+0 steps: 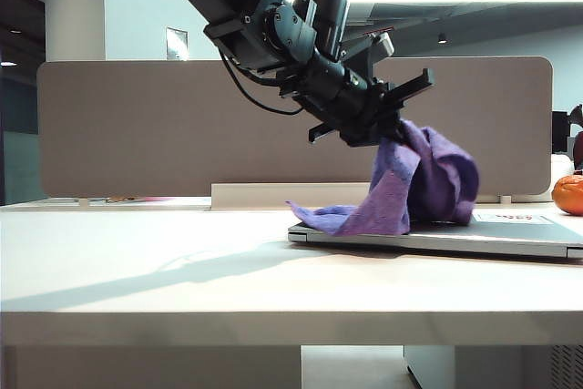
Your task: Pick up the purple rag and put it over the laptop.
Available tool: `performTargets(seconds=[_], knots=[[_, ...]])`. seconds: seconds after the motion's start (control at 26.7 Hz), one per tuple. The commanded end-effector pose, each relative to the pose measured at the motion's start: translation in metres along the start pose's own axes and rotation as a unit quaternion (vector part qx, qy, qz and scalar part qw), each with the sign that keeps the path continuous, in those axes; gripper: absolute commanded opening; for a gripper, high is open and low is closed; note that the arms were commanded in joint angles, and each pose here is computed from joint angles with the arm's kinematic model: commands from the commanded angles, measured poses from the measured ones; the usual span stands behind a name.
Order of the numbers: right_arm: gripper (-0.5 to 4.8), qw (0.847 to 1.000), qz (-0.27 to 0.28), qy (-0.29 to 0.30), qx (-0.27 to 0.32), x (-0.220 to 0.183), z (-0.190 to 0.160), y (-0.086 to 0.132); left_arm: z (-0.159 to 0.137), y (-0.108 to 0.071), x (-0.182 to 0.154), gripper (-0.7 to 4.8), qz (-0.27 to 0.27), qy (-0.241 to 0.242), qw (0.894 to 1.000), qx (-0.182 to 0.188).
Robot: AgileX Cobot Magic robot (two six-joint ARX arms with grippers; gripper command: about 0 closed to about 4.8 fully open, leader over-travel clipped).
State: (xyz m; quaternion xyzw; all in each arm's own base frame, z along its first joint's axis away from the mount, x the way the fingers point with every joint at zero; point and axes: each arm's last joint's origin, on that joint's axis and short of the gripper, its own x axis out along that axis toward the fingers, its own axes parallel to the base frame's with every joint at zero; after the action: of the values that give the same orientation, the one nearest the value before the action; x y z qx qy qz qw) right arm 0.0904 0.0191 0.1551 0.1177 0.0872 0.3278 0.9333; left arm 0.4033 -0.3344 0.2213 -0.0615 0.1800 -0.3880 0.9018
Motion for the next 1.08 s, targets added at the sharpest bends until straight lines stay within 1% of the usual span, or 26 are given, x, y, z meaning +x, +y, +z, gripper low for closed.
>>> performTargets(seconds=[0.04, 0.07, 0.11, 0.15, 0.19, 0.34, 0.41, 0.49, 0.6, 0.75, 0.79, 0.82, 0.94, 0.97, 1.01, 1.08], knots=[[-0.08, 1.000, -0.001, -0.003, -0.002, 0.000, -0.001, 0.000, 0.004, -0.001, -0.002, 0.52, -0.003, -0.004, 1.000, 0.002], [-0.08, 1.000, -0.001, -0.003, -0.002, 0.000, -0.001, -0.001, 0.004, -0.001, -0.002, 0.96, -0.003, -0.006, 1.000, 0.003], [-0.08, 1.000, -0.003, -0.003, -0.002, 0.000, -0.001, -0.001, 0.005, 0.000, -0.002, 1.57, -0.003, -0.009, 1.000, 0.003], [-0.08, 1.000, -0.003, -0.003, -0.002, 0.000, -0.001, -0.001, 0.006, 0.001, -0.002, 1.98, -0.002, -0.011, 1.000, 0.003], [-0.08, 1.000, -0.004, -0.003, -0.002, 0.000, -0.001, -0.001, 0.006, 0.001, -0.002, 2.24, -0.002, -0.012, 1.000, 0.003], [-0.08, 1.000, -0.004, -0.003, -0.002, 0.000, -0.001, -0.001, 0.008, 0.003, -0.002, 2.64, -0.001, -0.021, 1.000, 0.005], [-0.08, 1.000, -0.004, -0.003, -0.002, 0.000, -0.001, -0.001, 0.010, 0.003, -0.003, 3.34, -0.002, -0.030, 1.000, 0.006], [-0.08, 1.000, -0.004, -0.003, -0.002, 0.000, -0.001, -0.001, 0.014, 0.003, -0.003, 4.39, -0.005, -0.048, 0.999, 0.008], [-0.08, 1.000, -0.004, -0.003, -0.002, 0.000, -0.001, -0.001, 0.015, 0.003, -0.003, 4.42, -0.007, -0.055, 0.998, 0.008], [-0.08, 1.000, -0.004, -0.003, -0.002, 0.000, -0.001, -0.001, 0.019, 0.003, -0.004, 4.59, -0.014, -0.064, 0.998, 0.010], [-0.08, 1.000, -0.004, -0.003, -0.002, 0.000, -0.001, -0.001, 0.021, 0.004, -0.004, 4.58, -0.009, -0.075, 0.997, 0.010], [-0.08, 1.000, -0.004, -0.003, -0.002, 0.000, -0.001, -0.001, 0.019, 0.006, -0.004, 4.58, 0.014, -0.070, 0.997, 0.007], [-0.08, 1.000, -0.004, -0.003, -0.002, 0.000, -0.001, -0.001, 0.012, 0.009, -0.004, 4.58, 0.029, -0.031, 0.999, 0.001], [-0.08, 1.000, -0.004, -0.003, -0.001, 0.000, -0.001, -0.001, 0.008, 0.010, -0.003, 4.58, 0.033, -0.012, 0.999, -0.002], [-0.08, 1.000, -0.004, -0.003, -0.002, 0.000, -0.001, -0.001, 0.002, 0.011, -0.003, 4.58, 0.039, 0.018, 0.999, -0.006], [-0.08, 1.000, -0.004, -0.003, -0.002, 0.000, -0.001, -0.001, -0.006, 0.012, -0.004, 4.58, 0.047, 0.057, 0.997, -0.011]])
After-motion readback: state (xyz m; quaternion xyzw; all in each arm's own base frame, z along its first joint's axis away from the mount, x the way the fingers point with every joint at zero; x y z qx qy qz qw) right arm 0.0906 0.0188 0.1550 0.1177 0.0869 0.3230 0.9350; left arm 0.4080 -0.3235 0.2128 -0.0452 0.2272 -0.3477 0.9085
